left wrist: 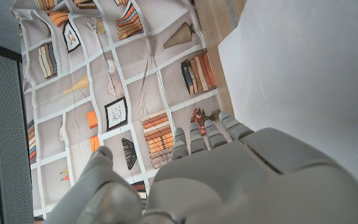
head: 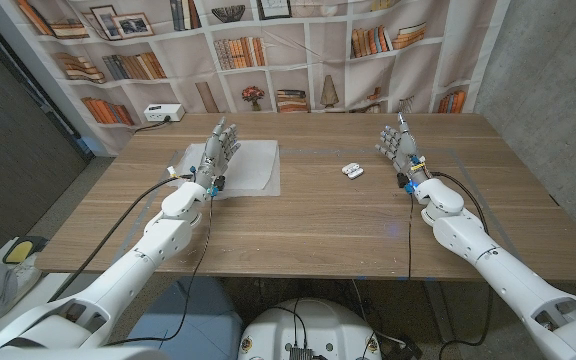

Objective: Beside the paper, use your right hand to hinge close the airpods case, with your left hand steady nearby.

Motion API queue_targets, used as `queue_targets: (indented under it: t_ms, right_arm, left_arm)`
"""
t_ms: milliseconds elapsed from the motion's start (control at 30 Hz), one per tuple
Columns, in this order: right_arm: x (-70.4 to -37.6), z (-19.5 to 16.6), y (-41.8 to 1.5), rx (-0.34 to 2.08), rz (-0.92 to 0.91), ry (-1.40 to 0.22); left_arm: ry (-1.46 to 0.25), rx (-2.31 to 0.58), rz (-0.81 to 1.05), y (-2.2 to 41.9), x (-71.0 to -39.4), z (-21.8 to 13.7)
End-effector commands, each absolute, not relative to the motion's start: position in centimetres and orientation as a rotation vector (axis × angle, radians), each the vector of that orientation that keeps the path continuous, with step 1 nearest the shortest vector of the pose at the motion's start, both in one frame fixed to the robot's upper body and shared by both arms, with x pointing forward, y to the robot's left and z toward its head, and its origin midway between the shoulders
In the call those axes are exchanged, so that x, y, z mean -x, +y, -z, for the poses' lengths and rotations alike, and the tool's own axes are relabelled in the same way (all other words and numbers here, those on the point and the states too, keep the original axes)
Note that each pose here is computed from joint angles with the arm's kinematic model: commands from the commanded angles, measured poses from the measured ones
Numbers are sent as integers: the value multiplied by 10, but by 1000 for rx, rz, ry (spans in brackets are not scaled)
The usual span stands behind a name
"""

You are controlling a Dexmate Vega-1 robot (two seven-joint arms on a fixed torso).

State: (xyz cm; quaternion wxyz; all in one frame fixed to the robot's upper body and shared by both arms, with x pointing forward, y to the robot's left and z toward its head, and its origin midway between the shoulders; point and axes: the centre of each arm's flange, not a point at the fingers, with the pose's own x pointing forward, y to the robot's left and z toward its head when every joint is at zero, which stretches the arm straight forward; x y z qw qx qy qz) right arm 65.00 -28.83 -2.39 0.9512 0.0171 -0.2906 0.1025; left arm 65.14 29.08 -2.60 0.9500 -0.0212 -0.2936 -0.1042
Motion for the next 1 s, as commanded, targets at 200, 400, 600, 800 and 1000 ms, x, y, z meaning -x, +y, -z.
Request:
queue_targets:
  t_ms: [200, 400, 600, 800, 1000]
  right_arm:
    - [-645, 23, -281, -34, -212, -592]
    - [-640, 19, -278, 9, -208, -606]
    - [-639, 16, -277, 26, -200, -612]
    - [-641, 17, -278, 21, -196, -621]
    - [-639, 19, -280, 22, -186, -628]
  left_arm:
    - [-609, 49, 210, 296, -647, 29]
    - [-626, 45, 195, 302, -644, 30]
    - [-632, 53, 190, 304, -643, 32]
    - [-635, 41, 192, 303, -641, 31]
    - [-634, 44, 193, 299, -642, 32]
